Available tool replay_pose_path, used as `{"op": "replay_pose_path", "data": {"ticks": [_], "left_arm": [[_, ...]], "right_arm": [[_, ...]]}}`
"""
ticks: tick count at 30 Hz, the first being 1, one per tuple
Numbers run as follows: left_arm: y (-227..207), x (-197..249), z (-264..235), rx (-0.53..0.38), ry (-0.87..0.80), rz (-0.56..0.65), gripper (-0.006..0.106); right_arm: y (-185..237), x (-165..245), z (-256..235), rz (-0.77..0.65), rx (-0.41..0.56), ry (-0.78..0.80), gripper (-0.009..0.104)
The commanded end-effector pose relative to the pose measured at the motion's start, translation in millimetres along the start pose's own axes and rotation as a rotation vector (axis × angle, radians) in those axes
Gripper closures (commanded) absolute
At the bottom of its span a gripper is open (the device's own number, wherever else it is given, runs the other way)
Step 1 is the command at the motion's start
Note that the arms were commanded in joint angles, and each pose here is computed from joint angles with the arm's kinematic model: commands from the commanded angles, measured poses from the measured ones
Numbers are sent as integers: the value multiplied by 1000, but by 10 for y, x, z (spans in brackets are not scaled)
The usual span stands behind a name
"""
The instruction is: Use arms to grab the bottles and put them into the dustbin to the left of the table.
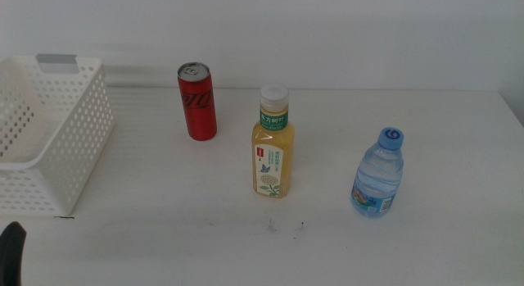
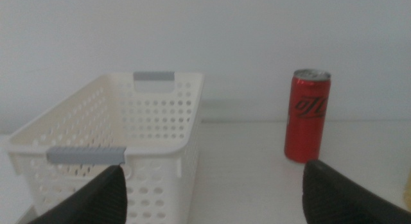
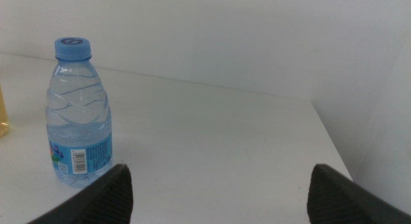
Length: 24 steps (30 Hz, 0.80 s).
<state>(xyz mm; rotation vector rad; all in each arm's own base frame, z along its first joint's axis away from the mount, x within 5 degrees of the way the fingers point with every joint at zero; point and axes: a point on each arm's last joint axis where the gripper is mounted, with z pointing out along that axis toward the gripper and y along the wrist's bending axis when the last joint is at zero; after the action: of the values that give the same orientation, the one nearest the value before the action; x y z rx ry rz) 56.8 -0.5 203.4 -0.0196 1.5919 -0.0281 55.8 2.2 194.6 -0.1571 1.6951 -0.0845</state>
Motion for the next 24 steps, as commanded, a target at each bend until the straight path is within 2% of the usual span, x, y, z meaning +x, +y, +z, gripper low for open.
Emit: {"op": "replay_pose_path", "data": {"ticks": [1, 5, 7, 12, 17, 24], "left_arm": [[-11, -30, 8, 19, -28, -3, 7], [-85, -80, 213, 110, -16, 3, 7], [-179, -79, 374, 187, -5, 15, 7], [-438, 69, 707, 314, 35, 12, 7], [-564, 209, 914, 330, -26, 18, 7], [-597, 490, 1001, 329, 130, 29, 7]], "right_arm": [[-4, 5, 0, -15, 9, -8, 7], [-4, 5, 0, -15, 9, -8, 7], [-4, 5, 0, -15, 9, -8, 7], [-4, 5, 0, -15, 9, -8, 7], [-4, 5, 0, -15, 9, -8, 7], [-4, 5, 0, -15, 9, -8, 7]]}}
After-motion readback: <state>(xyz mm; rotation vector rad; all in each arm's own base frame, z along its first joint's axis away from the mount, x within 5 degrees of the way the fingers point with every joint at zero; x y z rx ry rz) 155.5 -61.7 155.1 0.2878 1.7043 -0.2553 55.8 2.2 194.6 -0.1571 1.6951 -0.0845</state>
